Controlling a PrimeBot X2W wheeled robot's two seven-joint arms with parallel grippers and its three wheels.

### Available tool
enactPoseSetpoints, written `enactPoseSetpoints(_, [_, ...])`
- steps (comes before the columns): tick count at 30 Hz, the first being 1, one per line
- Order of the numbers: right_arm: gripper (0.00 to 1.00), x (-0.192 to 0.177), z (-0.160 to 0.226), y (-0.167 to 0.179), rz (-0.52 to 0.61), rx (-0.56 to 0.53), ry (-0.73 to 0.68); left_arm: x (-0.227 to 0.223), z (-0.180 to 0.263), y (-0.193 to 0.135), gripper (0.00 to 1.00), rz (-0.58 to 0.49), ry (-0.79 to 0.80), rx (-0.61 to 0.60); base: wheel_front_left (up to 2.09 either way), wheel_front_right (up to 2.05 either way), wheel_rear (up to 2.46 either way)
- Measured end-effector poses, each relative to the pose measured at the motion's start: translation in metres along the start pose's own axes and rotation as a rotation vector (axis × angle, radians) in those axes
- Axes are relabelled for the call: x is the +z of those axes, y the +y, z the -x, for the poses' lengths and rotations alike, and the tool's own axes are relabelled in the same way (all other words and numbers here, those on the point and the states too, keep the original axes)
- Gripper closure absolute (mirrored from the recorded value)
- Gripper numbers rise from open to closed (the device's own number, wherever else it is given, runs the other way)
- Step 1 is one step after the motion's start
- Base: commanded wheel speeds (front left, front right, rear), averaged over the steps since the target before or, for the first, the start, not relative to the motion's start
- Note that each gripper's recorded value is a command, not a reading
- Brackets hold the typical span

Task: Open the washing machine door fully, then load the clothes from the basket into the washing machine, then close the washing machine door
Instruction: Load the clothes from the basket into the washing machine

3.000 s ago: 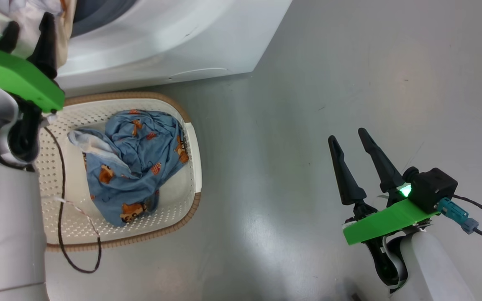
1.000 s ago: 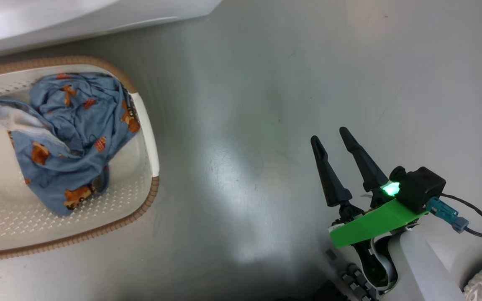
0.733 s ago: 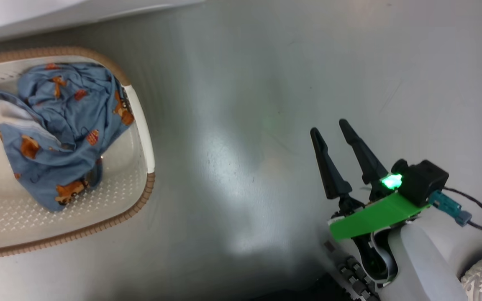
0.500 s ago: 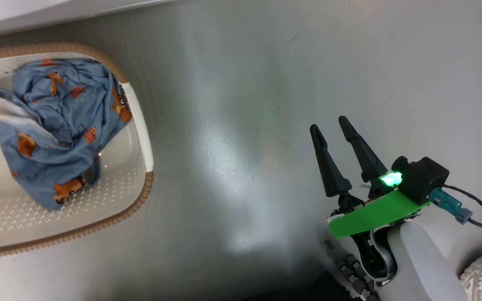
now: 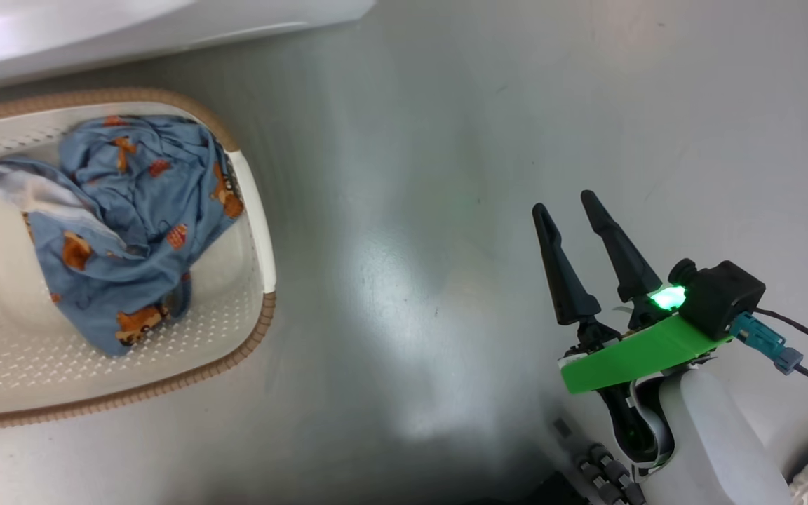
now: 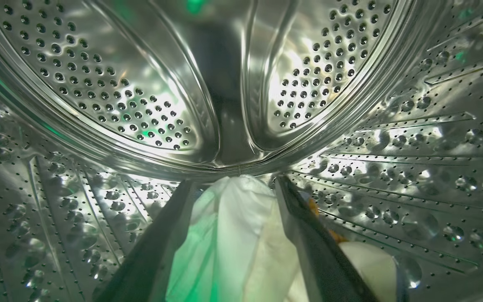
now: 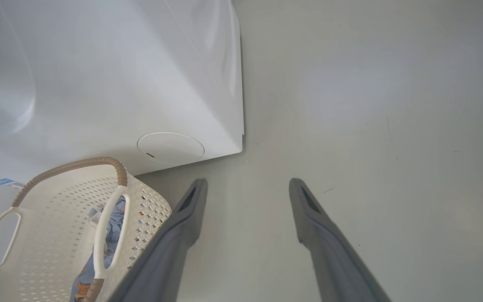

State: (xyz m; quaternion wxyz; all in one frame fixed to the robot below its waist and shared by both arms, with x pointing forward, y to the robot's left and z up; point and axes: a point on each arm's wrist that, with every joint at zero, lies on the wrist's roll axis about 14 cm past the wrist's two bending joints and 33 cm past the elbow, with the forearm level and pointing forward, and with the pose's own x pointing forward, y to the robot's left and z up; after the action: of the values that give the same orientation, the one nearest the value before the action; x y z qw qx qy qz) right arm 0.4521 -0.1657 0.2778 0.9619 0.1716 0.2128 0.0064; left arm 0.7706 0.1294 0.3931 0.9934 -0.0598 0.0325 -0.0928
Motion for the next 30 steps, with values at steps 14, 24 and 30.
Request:
enactPoseSetpoints(14, [0.00,0.029,0.002,0.016,0.016,0.039,-0.070,0.022,0.033,-0.012,0.00,0.026,-0.039,-0.005,0.00,0.00,0.00])
enactPoseSetpoints(24, [0.00,0.053,0.007,0.023,0.037,0.052,-0.125,0.044,0.063,-0.020,0.00,0.039,-0.087,-0.006,0.00,0.00,0.00])
enactPoseSetpoints(30, [0.00,0.062,0.011,0.029,0.037,0.063,-0.145,0.054,0.080,-0.024,0.00,0.048,-0.104,-0.006,0.00,0.00,0.00])
